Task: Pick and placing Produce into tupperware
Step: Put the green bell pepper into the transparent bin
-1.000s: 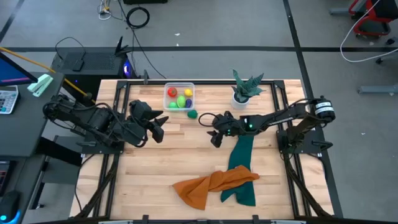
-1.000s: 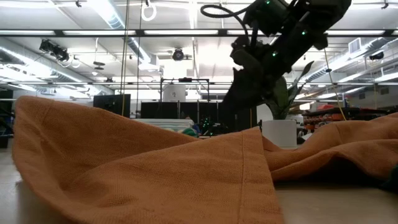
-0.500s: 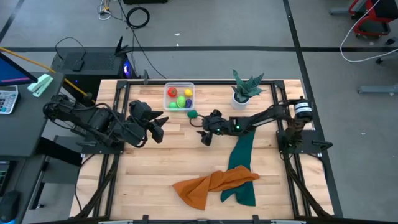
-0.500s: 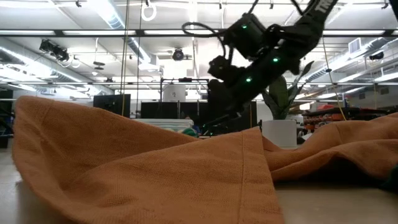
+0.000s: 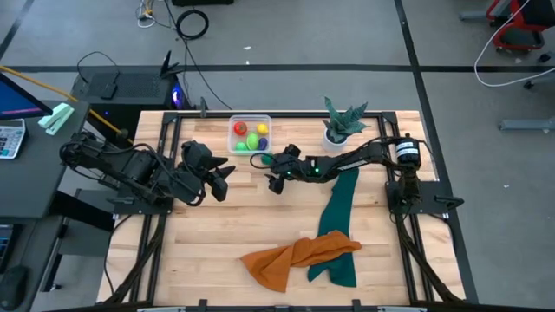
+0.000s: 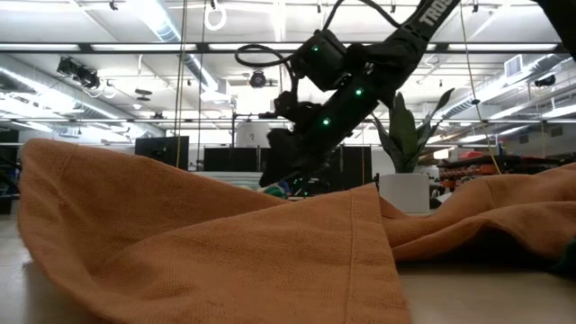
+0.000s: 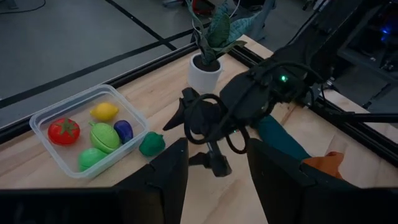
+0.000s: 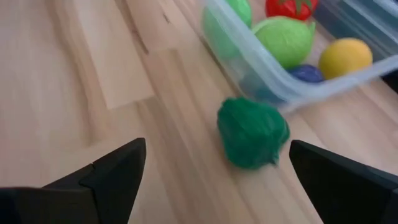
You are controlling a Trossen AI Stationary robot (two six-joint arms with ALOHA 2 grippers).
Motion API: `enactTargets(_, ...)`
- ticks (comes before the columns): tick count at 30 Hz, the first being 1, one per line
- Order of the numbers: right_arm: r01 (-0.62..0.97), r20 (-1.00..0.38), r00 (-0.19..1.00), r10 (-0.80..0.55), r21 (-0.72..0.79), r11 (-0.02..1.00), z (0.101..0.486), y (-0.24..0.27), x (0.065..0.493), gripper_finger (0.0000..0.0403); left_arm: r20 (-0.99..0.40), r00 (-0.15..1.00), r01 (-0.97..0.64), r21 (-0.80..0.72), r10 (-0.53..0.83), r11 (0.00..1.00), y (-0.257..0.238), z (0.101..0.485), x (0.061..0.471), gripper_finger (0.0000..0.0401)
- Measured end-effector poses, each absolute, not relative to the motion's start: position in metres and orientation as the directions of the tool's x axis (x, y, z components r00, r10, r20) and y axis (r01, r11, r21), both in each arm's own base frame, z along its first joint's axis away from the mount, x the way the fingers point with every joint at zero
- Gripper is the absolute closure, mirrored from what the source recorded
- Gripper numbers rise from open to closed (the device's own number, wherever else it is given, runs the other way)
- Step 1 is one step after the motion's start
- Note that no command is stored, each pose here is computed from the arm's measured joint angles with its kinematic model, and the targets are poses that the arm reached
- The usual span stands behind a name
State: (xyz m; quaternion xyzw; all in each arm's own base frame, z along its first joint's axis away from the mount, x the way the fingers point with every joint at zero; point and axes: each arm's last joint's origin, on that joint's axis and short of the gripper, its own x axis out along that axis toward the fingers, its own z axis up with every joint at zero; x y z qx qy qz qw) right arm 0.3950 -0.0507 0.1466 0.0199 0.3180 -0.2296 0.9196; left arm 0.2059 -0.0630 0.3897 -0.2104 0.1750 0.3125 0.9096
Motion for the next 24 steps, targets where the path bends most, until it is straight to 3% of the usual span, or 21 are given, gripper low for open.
enactTargets(12, 0.520, -0.578, 0.650, -0.494, -0.135, 0.843, 0.144, -0.060, 0.395, 0.0048, -0.453, 0.742, -0.642, -0.269, 0.494, 0.718, -0.063, 0.389, 0.206, 0.0229)
enactTargets(24, 0.519, -0.593, 0.664, -0.456, -0.074, 0.852, 0.144, -0.073, 0.393, 0.0048, -0.453, 0.742, -0.641, -0.268, 0.494, 0.719, -0.063, 0.389, 0.206, 0.0229)
